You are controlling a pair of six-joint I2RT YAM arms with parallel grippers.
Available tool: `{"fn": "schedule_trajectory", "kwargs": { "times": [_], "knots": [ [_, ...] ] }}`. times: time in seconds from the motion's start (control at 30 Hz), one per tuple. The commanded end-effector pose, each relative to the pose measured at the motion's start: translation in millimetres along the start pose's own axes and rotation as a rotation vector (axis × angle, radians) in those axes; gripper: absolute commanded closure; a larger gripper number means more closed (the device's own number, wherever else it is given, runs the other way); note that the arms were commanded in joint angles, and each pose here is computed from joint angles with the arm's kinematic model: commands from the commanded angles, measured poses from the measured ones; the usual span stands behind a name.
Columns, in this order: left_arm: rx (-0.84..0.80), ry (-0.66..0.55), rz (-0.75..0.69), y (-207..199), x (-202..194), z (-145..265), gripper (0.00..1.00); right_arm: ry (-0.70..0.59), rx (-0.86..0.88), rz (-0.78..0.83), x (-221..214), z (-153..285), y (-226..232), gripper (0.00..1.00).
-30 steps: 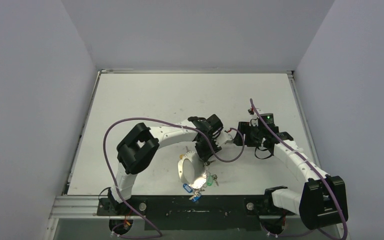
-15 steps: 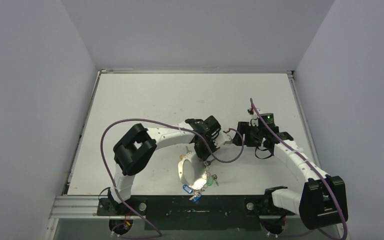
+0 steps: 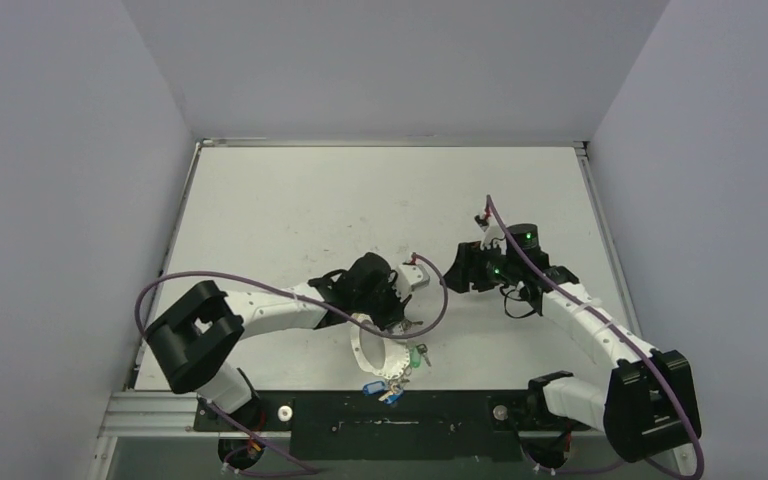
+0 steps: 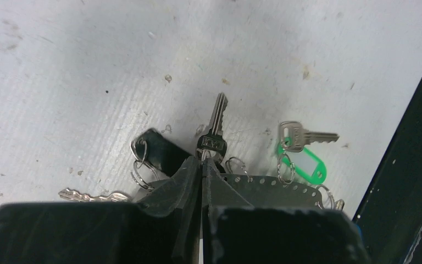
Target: Put the keys on the keyring
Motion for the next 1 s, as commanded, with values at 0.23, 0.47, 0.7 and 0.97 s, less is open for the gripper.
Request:
{"fn": "schedule_trajectory", "kwargs": {
  "times": [0.23,0.47,0.7,0.97],
  "knots": [
    [0.131,-0.686,-0.030,-1.9,21.4,46.5,1.00,-0.136,0.336,0.254,5.2,-6.1,45.3,0.41],
    [0.143,-0.821,-0.028,-4.9,18.5,61.7,1.00,-0.139,0.490,0.368,1.4,-11.1,63.2,0.49],
    [0.147,-0.851,-0.031,-6.4,16.0,68.1,1.00,-0.118,0.561,0.536,-16.2,-21.2,74.8,0.52],
    [0.137,-0.849,-0.038,-8.2,13.8,71.3,1.00,-0.206,0.583,0.673,-21.2,-24.9,69.2,0.56]
  ]
}}
Point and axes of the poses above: each gripper's point midway between its finger pads, its own z axis back along the fingers, its own y axis along the line the jaws close on, x = y × z, the point moved 10 cm from there along z, back along the fingers, and after that the axes turned 5 degrees about -z, right-handed, at the moved point
